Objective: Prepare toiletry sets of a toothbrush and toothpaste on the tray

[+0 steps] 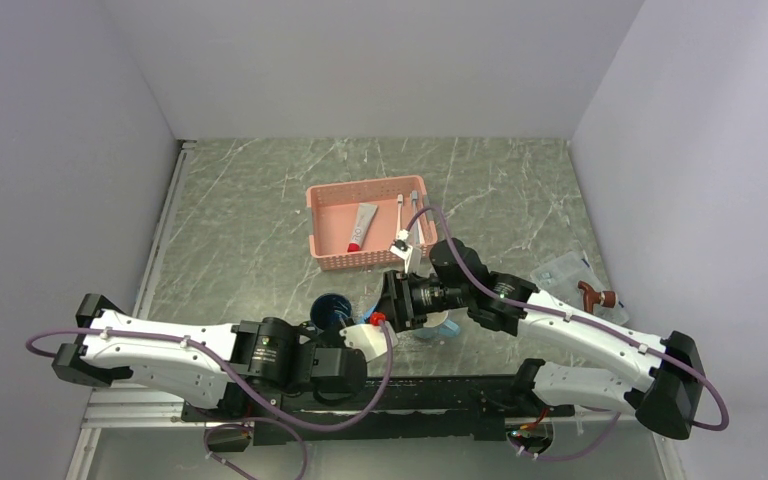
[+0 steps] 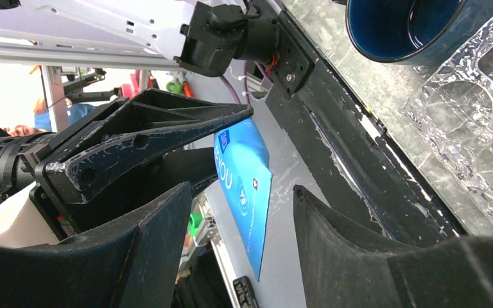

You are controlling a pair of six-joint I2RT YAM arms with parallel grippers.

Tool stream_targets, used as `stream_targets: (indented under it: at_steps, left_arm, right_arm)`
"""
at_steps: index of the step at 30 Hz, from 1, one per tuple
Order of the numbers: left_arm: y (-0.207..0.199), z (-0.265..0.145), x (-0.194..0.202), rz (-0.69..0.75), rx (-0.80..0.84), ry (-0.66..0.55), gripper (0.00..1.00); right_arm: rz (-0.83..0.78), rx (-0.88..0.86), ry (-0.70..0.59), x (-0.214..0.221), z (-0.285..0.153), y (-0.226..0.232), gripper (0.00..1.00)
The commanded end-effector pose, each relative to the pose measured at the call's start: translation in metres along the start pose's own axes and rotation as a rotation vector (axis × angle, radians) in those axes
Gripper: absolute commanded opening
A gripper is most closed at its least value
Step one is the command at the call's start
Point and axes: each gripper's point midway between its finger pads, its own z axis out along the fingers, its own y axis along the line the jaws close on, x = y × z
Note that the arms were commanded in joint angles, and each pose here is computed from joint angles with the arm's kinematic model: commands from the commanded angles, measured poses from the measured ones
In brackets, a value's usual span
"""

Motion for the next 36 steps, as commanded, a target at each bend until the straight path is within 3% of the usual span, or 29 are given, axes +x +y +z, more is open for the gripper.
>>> stream_targets:
  at_steps: [1,24,31,36]
  left_arm:
    - [0.001,-0.012,-0.021,-0.034,0.000,-0.073,0.00]
    - [-0.008,-0.012,-0.015,-0.032,0.038,-0.065,0.00]
    - [-0.010,-0.013,-0.016,-0.032,0.053,-0.077,0.00]
    - [-0.008,-0.013,-0.017,-0.042,0.051,-0.097,0.00]
  right_arm:
    - [-0.032,-0.057,-0.042,-0.008,-0.005,0.016,0.60]
    - [-0.067,-0.047,-0.129,-0.023,-0.013,0.019,0.33]
    - [-0.066,-0.058,-0.127,-0.021,-0.013,0.020,0.19]
    - [-0.066,-0.069,-0.115,-0.020,-0.012,0.021,0.00]
